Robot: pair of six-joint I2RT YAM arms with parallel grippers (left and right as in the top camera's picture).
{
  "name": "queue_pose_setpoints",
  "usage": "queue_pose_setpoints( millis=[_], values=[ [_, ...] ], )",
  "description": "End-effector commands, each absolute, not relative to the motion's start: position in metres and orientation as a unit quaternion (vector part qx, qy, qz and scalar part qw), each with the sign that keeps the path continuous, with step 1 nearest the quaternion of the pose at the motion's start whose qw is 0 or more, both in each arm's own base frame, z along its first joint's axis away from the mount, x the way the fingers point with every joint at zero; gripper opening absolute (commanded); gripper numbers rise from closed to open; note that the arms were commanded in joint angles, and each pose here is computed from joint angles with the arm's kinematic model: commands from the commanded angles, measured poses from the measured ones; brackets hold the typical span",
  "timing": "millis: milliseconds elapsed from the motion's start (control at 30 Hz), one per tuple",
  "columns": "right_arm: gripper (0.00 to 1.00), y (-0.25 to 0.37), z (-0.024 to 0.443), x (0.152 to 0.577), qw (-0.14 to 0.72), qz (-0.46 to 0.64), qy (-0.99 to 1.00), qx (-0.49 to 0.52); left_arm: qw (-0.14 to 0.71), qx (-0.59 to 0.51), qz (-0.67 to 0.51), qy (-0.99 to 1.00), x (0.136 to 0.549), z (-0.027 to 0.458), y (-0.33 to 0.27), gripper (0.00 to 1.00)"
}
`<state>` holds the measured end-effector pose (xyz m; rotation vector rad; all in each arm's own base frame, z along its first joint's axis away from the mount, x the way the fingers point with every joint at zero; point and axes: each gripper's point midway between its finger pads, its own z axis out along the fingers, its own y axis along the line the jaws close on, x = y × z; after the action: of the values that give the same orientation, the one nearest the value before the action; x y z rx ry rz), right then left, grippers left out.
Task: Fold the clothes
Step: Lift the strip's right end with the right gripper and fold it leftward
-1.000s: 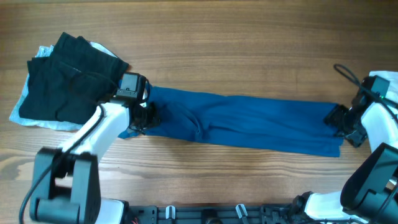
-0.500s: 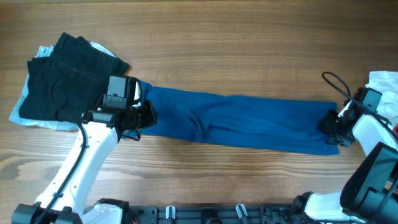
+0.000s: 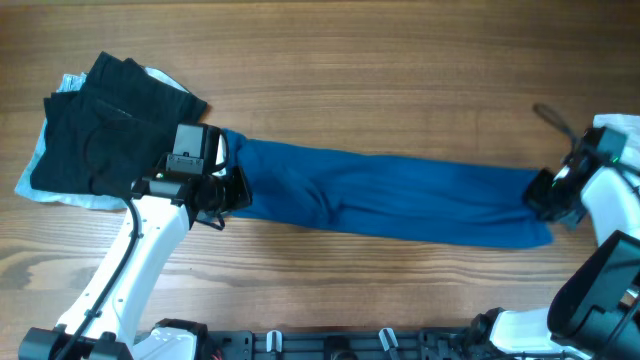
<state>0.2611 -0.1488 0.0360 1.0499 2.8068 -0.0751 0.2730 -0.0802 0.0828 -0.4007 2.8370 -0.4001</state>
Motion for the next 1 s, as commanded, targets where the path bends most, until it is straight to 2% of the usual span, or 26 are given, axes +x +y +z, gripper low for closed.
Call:
queue_pose_setpoints(
  millis=[0,267,533,967],
  values=[
    [0.04,-0.163,0.089,0.297,0.129,-0.041,0.926,0.353,0.132,-0.126,-0.142,0.973,0.277,0.087,-0.082,0.37],
    [0.04,-0.072,0.101,0.323,0.114,-0.072,0.972,0.194,0.131,-0.126,-0.142,0.973,0.277,0.086,-0.082,0.37],
    [0.04,0.022,0.099,0.335,0.128,-0.039,0.988,0.074,0.131,-0.126,-0.142,0.973,0.277,0.086,-0.082,0.38],
    [0.04,0.095,0.067,0.316,0.076,0.004,0.997,0.024,0.131,-0.126,-0.142,0.973,0.277,0.086,-0.082,0.40]
  ],
)
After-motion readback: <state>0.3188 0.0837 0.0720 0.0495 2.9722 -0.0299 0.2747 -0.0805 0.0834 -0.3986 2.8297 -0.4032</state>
